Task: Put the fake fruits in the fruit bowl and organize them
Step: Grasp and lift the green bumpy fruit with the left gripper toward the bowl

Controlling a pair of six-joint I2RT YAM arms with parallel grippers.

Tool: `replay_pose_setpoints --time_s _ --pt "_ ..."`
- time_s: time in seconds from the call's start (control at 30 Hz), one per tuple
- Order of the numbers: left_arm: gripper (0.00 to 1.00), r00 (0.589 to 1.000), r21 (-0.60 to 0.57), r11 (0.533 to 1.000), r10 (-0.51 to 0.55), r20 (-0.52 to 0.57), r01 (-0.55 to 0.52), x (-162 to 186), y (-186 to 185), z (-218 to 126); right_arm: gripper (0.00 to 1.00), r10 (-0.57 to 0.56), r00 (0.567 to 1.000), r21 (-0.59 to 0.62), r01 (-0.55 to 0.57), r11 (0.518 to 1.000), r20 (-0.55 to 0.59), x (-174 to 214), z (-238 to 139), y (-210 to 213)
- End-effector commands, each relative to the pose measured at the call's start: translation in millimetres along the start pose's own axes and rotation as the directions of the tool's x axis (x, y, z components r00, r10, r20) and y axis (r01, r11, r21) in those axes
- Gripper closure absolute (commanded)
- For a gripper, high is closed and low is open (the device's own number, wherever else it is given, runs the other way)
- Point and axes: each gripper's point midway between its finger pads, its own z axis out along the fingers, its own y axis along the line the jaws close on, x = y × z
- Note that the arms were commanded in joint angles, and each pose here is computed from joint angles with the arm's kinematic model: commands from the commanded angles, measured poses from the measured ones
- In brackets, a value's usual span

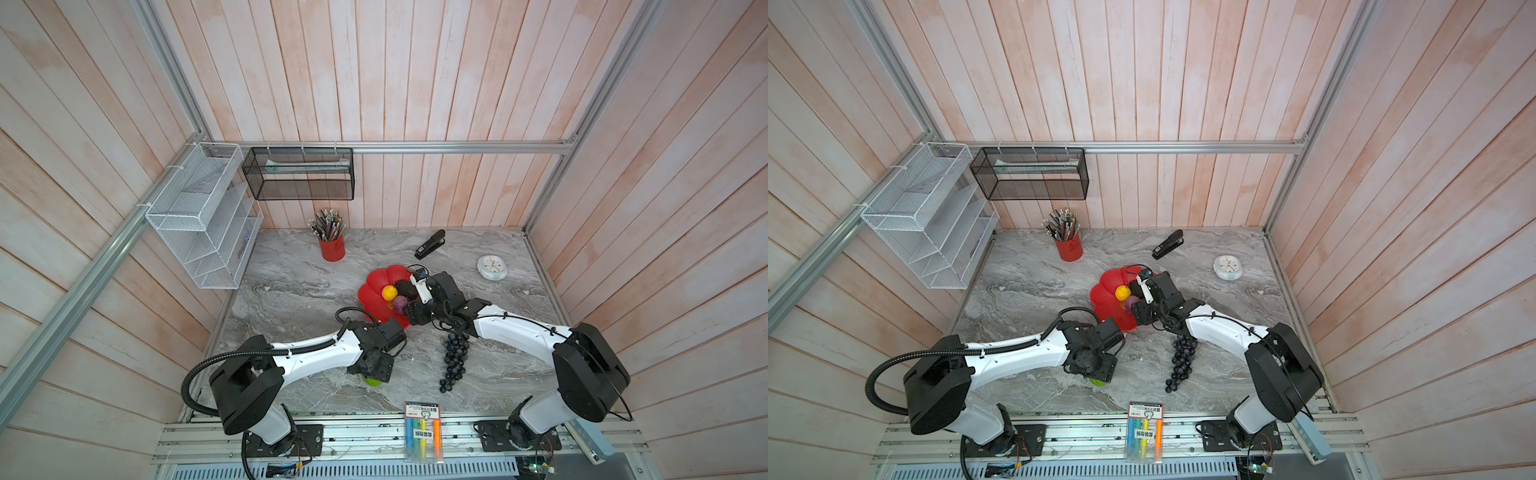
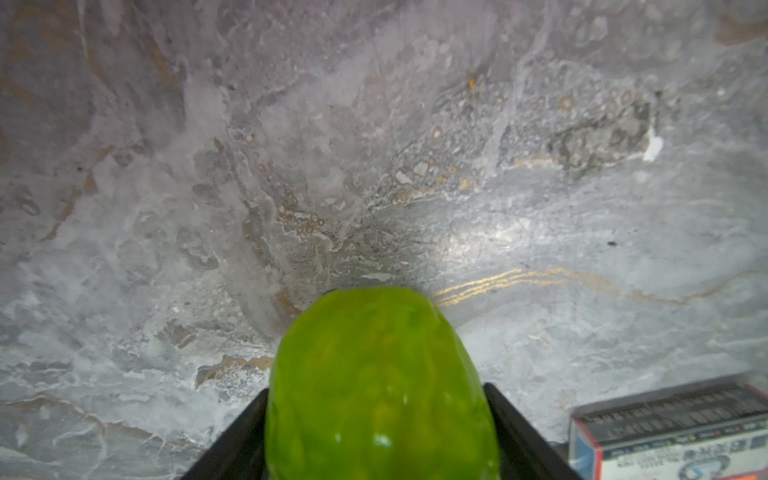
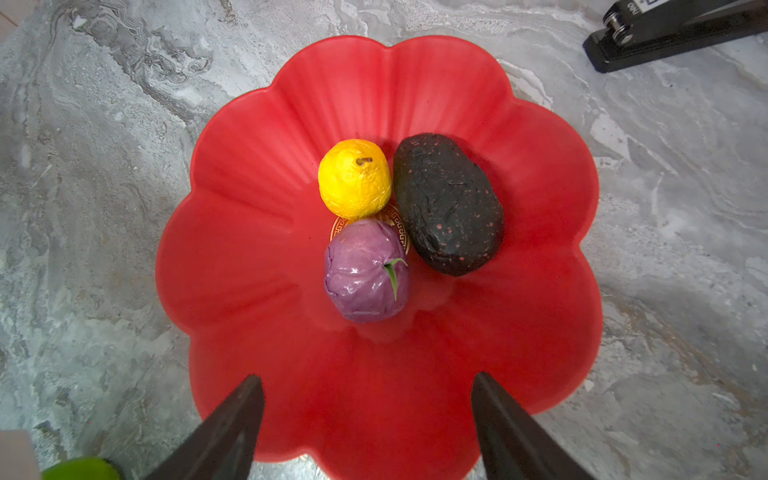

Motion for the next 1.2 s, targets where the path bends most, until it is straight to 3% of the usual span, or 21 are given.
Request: replay_pose_setpoints --time_s 0.0,0.17,0.43,0.63,0.77,0.93,1.17 --pt "0.31 1.0 -0.026 1.0 -0.005 -0.01 0.005 4.0 5.6 11.4 0.2 0.005 1.0 0.002 -0.005 1.0 0.017 -0.2 -3.1 0.2" --pt "0.46 1.0 -0.032 0.999 -0.01 -0.002 0.01 6.0 9.9 16.5 0.2 0.0 1.0 0.012 0.0 1.0 0.021 -1.5 -5.9 -1.3" --pt "0.47 0.994 0.044 0.999 -0.027 0.104 0.023 -7.3 7.7 -19.7 0.21 -0.002 0.999 0.029 0.001 1.0 0.035 -5.5 -13.8 -3.6" --pt "0.47 0.965 0.165 0.985 -0.094 0.243 0.054 -53.4 14.8 -75.2 0.21 0.014 0.999 0.049 -0.016 0.999 0.042 -5.1 -28.5 -8.7" --pt "0.47 0.942 0.175 0.984 -0.085 0.324 0.028 -99.7 17.8 -95.6 0.21 0.04 0.997 0.063 -0.044 0.997 0.068 -9.0 -45.9 -14.2" --pt "0.47 0.929 0.135 0.991 -0.06 0.365 0.01 -153.3 20.0 -92.9 0.21 0.061 0.997 0.076 -0.065 0.995 0.054 5.6 -65.4 -24.2" --pt "0.47 0.93 0.088 0.995 -0.071 0.36 0.041 -209.0 35.5 -64.1 0.22 0.204 0.977 0.064 -0.208 0.976 0.061 29.4 -86.3 -55.5"
